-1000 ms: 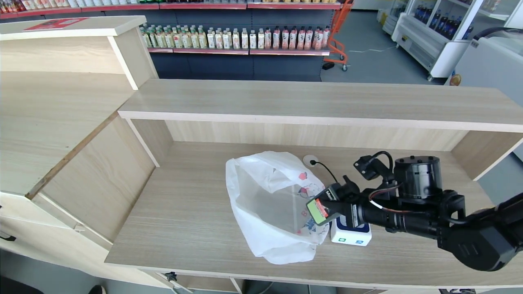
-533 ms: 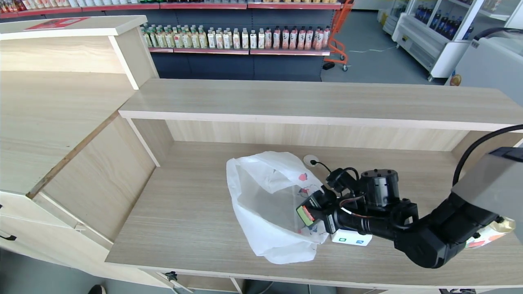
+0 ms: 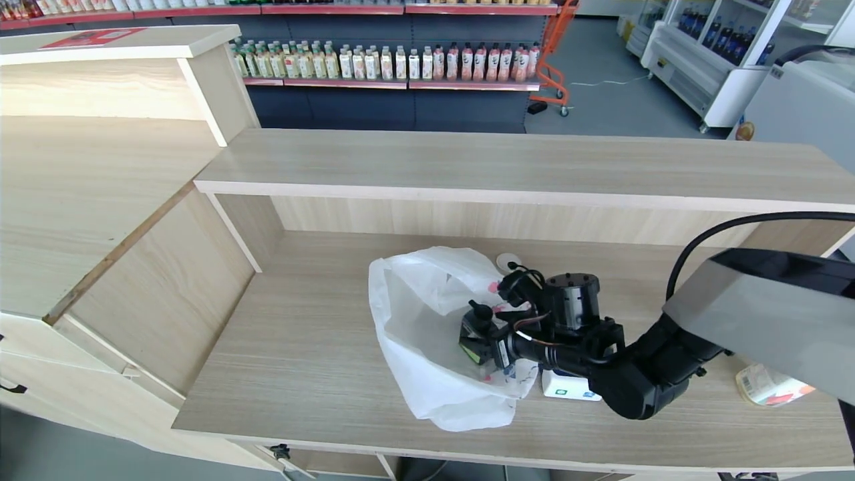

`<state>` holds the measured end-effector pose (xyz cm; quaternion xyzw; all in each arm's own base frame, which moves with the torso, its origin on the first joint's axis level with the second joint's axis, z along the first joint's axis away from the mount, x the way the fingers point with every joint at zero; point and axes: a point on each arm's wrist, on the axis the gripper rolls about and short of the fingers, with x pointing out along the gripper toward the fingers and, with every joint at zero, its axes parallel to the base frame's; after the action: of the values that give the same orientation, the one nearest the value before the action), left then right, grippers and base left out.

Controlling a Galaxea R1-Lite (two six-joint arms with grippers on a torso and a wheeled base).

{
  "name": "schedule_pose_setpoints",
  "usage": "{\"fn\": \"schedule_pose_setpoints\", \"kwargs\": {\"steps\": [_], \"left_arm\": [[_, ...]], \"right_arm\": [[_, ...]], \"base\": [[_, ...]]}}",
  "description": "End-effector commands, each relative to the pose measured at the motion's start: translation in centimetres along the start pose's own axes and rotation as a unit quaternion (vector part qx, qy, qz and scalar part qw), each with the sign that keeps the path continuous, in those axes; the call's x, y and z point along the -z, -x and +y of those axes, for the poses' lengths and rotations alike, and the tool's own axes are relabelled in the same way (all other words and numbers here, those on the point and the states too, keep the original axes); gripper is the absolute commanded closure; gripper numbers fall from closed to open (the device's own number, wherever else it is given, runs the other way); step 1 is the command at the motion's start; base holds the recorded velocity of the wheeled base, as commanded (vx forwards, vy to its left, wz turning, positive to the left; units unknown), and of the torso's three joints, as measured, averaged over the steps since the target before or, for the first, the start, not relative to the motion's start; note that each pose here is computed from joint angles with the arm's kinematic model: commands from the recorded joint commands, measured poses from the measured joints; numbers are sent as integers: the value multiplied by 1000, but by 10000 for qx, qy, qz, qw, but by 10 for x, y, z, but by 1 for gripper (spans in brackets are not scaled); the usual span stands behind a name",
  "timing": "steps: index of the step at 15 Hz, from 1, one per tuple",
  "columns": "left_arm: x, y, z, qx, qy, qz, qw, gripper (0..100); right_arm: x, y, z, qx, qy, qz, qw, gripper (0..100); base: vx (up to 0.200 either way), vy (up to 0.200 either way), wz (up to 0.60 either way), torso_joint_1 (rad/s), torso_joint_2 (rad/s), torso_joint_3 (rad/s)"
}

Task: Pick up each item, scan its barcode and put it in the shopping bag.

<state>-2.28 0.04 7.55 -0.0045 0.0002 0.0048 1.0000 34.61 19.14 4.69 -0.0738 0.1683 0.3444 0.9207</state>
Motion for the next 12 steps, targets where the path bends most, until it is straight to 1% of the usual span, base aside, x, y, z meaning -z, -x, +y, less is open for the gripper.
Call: {"fn": "schedule_pose_setpoints", "kwargs": {"steps": [1,2,4,6,8,10,11,12], "left_arm": [[0,0,0,-6,1,-2,10000,0],[0,0,0,-6,1,-2,10000,0],[0,0,0,-6,1,-2,10000,0],[0,0,0,-6,1,-2,10000,0],[0,0,0,-6,1,-2,10000,0],[0,0,0,-6,1,-2,10000,0],[0,0,0,-6,1,-2,10000,0],[0,0,0,-6,1,-2,10000,0]], "right_arm": [[-13,6,6,-75,-370,-156,9992,0],[-27,14,7,-86,-743,-340,9966,0],[-55,43,7,-98,-1539,-704,9855,0],[-69,89,-4,117,-1932,-809,9777,0],[-73,149,-4,329,-2014,-808,9756,0],[-74,227,6,620,-1989,-1006,9729,0],[-68,256,11,835,-1978,-901,9725,0],[-58,284,16,1215,-1868,-774,9718,0]], "base": [[0,0,0,0,0,0],[0,0,0,0,0,0],[0,0,0,0,0,0],[0,0,0,0,0,0],[0,0,0,0,0,0],[0,0,0,0,0,0],[0,0,0,0,0,0],[0,0,0,0,0,0]]}}
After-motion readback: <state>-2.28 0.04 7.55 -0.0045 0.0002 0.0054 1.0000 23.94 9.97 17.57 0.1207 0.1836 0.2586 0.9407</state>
